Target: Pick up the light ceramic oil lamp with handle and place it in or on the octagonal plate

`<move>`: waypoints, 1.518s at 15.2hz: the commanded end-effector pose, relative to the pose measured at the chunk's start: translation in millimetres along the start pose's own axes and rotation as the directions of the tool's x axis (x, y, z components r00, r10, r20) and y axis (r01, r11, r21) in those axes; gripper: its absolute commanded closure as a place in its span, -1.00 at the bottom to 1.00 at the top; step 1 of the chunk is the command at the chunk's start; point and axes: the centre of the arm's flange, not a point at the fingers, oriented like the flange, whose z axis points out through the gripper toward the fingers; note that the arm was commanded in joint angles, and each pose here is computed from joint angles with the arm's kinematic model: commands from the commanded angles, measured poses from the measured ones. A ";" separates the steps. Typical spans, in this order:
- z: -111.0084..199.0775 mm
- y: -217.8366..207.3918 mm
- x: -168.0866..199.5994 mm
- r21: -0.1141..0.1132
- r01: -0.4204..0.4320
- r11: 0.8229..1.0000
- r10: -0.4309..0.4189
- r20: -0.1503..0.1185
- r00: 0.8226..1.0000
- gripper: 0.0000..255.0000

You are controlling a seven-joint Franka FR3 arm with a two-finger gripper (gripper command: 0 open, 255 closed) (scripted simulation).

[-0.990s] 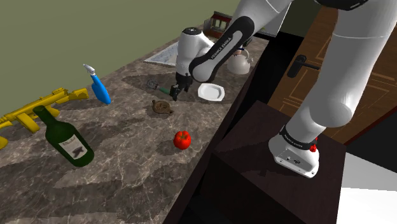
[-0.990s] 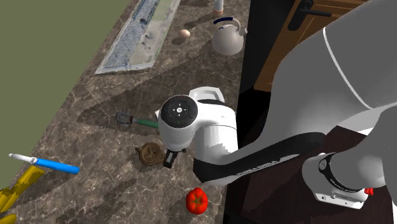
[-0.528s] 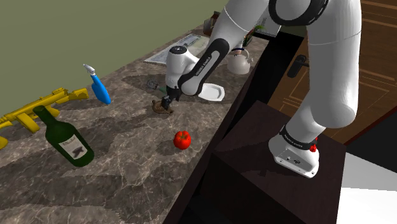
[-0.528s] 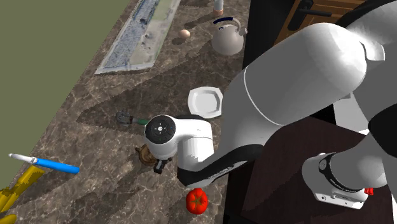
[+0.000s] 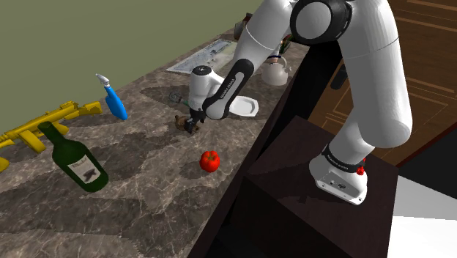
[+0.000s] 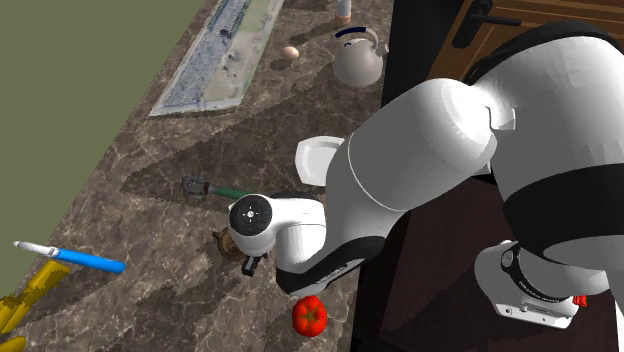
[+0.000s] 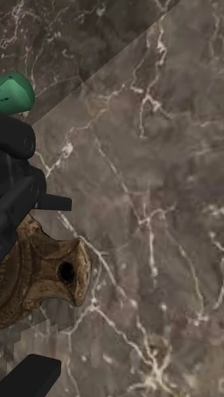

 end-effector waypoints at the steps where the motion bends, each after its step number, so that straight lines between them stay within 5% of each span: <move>1: 6.4 0.6 -0.1 0.000 0.000 1.000 0.000 0.000 1.000 -1.00; 8: 6.4 0.5 0.0 0.000 0.000 1.000 0.000 0.000 1.000 -1.00; 9: 6.4 0.5 0.0 0.000 0.000 1.000 0.000 0.000 1.000 1.00; 18: 6.4 0.5 0.0 0.000 0.000 1.000 0.000 0.000 1.000 1.00; 23: -19.7 0.8 3.7 0.000 0.000 1.000 0.000 0.000 1.000 1.00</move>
